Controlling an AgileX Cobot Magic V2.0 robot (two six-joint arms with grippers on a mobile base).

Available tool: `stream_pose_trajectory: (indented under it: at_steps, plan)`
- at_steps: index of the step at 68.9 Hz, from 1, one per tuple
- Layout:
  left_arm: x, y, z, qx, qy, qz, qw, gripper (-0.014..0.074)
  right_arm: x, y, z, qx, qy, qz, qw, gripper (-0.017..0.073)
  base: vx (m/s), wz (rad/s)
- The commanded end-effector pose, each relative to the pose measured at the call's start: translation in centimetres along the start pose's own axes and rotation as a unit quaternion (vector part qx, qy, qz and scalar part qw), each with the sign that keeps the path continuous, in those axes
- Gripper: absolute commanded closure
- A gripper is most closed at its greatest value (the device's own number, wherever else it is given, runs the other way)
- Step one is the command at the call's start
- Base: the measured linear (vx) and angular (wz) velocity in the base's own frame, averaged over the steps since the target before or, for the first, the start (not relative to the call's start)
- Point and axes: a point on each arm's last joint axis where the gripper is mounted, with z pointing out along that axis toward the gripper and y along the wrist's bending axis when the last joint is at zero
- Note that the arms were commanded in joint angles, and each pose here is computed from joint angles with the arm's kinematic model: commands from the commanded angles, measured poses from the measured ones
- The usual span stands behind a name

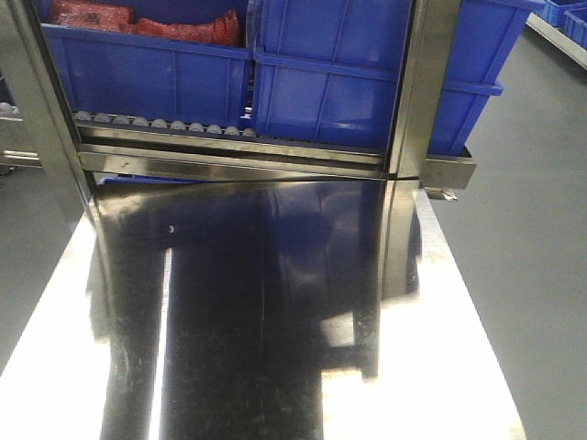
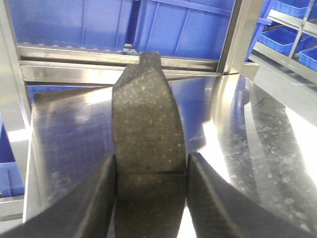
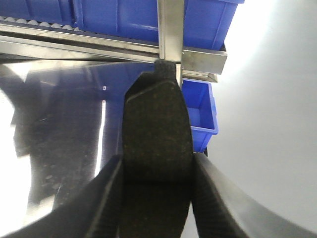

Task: Move and align brake pads A on conveyor
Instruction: 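Back the base away from the steel table and turn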

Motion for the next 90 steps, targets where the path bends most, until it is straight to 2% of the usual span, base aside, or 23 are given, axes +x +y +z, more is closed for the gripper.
stream_pose_trajectory:
  at_steps: [1, 24, 90]
  plan:
    - [-1.60, -0.45, -0.29, 0.022, -0.051, 0.000, 0.998, 0.0600, -1.57, 0.04, -0.46, -0.002, -0.059, -0.013, 0.998, 0.0564, -0.03, 0.10]
    - [-1.60, -0.45, -0.29, 0.022, -0.051, 0.000, 0.998, 0.0600, -1.57, 0.04, -0.46, -0.002, -0.059, -0.013, 0.998, 0.0564, -0.07, 0.35]
    - [-1.54, -0.42, -0.29, 0.020, -0.048, 0.000, 0.999, 0.0600, -1.58, 0.04, -0.46, -0.003, -0.060, -0.013, 0.998, 0.0564, -0.17, 0.70]
